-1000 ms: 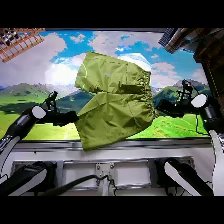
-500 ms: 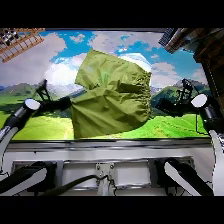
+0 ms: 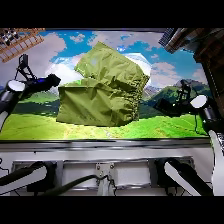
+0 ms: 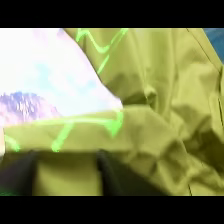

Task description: Fold the clothes and pants, and hang the long-sleeved shirts on hangers.

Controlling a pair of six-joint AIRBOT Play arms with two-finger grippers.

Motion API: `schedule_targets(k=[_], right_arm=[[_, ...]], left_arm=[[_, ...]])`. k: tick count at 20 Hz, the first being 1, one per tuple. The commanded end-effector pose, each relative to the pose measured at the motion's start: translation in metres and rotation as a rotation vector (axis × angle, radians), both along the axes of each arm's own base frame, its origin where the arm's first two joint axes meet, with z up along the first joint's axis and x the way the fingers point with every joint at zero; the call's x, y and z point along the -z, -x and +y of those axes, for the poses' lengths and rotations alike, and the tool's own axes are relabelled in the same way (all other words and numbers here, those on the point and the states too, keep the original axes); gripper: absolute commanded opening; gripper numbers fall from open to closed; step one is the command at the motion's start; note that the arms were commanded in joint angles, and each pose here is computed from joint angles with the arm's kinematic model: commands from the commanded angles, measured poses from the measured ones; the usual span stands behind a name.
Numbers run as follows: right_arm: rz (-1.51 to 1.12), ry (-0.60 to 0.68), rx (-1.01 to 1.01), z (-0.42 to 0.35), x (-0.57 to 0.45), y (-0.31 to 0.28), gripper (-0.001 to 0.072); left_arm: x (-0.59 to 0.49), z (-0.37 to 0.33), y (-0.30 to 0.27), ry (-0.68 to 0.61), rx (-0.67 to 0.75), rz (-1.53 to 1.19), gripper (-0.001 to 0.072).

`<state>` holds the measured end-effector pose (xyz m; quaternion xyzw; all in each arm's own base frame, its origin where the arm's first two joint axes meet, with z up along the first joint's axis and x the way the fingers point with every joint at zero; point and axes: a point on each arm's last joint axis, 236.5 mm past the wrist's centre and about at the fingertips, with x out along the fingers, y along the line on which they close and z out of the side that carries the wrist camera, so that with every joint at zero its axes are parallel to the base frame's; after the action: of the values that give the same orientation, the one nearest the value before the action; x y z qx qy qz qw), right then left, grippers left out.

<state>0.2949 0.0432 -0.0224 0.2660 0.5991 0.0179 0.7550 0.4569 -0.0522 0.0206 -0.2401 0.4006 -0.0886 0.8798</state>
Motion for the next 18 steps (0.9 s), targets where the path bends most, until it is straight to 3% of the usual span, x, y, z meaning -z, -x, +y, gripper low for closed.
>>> schedule_targets(k=[1, 8, 18], right_arm=[[0.088, -0.144, -0.012, 0.036, 0.018, 0.029, 0.0504], [0.046, -0.131, 0.004, 0.069, 0.057, 0.029, 0.0509], [0.044, -0.193, 0.104, 0.104, 0.084, 0.005, 0.053]], left_arm=[[-0.006, -0.003, 0.042, 0.023, 0.099, 0.098, 0.0205], [-0.001, -0.013, 0.115, 0.144, -0.037, 0.159, 0.0223], [-0.001, -0.026, 0.145, 0.154, 0.013, 0.184, 0.0223]])
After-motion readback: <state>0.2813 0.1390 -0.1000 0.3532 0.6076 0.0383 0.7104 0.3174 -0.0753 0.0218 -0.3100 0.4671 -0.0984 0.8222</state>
